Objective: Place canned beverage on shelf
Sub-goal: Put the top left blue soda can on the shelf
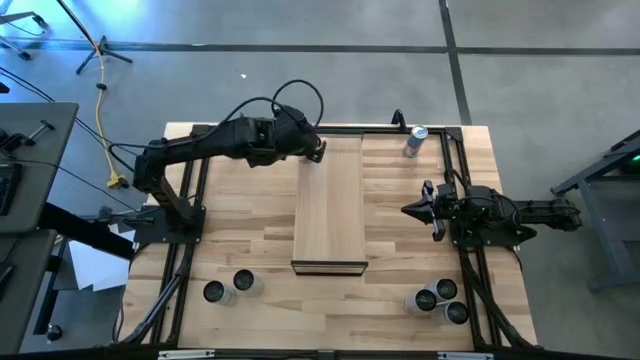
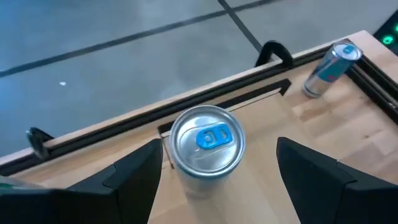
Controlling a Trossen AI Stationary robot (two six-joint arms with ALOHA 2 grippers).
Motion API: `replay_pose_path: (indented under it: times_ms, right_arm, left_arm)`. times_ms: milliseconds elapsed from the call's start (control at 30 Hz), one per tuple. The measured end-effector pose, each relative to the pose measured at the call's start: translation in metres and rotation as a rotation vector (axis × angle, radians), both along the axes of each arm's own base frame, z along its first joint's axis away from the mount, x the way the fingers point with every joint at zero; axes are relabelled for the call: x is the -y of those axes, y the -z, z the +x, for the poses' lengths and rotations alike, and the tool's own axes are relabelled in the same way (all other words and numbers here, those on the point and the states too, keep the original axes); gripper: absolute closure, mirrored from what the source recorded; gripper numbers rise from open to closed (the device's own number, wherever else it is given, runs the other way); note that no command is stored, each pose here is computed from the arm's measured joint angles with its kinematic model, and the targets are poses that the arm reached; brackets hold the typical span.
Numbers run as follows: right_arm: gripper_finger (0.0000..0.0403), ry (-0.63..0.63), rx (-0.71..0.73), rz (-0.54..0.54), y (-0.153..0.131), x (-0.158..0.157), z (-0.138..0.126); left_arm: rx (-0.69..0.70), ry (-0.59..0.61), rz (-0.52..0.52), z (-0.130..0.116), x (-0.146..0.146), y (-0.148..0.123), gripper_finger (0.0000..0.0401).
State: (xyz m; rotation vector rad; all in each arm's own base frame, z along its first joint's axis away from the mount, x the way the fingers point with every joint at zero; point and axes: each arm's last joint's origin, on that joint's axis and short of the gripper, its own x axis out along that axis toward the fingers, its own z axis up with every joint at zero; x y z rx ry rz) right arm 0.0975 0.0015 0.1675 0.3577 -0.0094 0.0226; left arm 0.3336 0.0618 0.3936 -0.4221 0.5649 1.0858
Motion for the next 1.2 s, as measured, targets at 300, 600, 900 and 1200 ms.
replay_pose_path:
  times_ms: [300,600,900,1200]
  right_arm:
    - [0.0402,0.000,0.000,0.000,0.000,0.000,0.000]
    - [0.0402,0.000,0.000,0.000,0.000,0.000,0.000]
    - [0.0402,0.000,0.000,0.000,0.000,0.000,0.000]
    - [0.0402,0.000,0.000,0.000,0.000,0.000,0.000]
  left_arm:
    - [-0.026,-0.020,-0.037,0.006,0.009,0.027,0.0117]
    - [-0.012,-0.063,0.014,0.012,0.004,0.044,0.0117]
    - [0.032,-0.084,0.039,0.017,-0.008,0.051,0.0117]
    - [0.003,-0.043,0.048,0.018,-0.022,0.053,0.0117]
